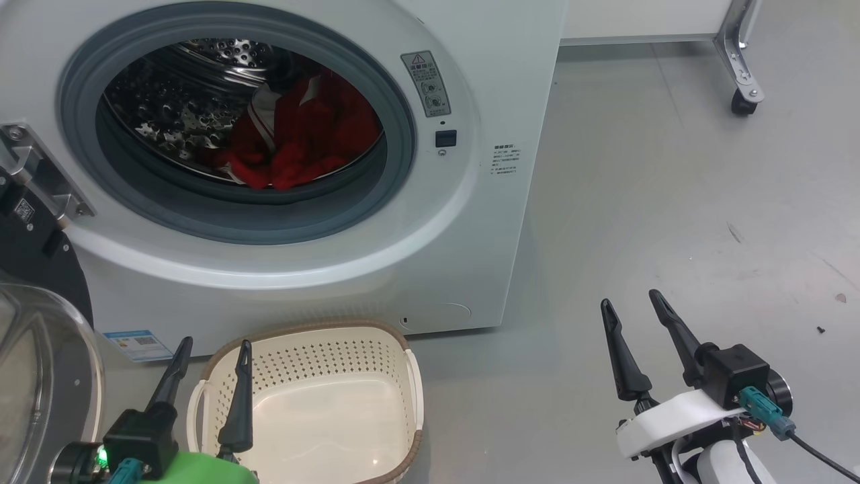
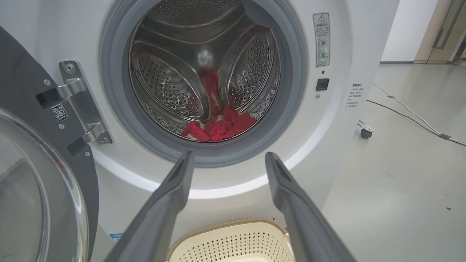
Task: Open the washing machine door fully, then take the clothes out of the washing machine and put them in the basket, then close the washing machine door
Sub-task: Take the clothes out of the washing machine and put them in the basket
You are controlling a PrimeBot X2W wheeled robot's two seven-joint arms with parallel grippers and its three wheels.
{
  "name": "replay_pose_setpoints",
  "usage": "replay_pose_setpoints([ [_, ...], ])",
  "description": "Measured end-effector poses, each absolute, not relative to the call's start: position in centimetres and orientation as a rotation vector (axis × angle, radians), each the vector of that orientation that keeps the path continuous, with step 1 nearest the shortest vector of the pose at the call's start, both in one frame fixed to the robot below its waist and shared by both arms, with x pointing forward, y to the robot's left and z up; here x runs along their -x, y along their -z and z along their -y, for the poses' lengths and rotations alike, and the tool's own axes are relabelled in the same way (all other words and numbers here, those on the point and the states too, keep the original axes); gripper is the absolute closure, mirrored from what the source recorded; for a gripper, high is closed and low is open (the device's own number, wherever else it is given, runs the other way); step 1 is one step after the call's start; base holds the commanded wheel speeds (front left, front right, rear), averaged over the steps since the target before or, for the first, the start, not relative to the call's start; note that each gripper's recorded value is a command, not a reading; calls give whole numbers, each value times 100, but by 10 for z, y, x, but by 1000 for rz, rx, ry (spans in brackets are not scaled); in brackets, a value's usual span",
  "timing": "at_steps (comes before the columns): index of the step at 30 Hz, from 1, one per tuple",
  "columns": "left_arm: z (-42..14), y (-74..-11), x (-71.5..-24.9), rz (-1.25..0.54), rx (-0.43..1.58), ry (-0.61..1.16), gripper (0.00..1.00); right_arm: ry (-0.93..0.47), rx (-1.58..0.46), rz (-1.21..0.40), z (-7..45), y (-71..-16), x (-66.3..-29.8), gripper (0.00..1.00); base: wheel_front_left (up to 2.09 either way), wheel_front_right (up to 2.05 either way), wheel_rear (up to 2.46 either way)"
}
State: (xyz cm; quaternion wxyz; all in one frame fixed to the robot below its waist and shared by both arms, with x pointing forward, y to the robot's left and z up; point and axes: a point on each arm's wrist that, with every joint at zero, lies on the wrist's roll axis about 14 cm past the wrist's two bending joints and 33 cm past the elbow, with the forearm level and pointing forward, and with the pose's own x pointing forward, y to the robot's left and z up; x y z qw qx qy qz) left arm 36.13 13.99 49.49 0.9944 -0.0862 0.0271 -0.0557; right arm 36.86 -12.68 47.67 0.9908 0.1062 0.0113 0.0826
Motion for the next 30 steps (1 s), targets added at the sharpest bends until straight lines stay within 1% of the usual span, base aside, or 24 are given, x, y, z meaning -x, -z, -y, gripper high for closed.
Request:
replay_pose_setpoints([
  [16,-137,-495,-359,-56,174,119,0,-175,-215,-24,124,-477,-369,0,0,0,0],
  [26,-118,-472,-360,-151,192,195,0,-200,-218,-42,115,-471,-372,0,0,0,0],
  [30,-103,-468,-373,-180,215,254,0,-191,-216,-30,118,-474,-379,0,0,0,0],
])
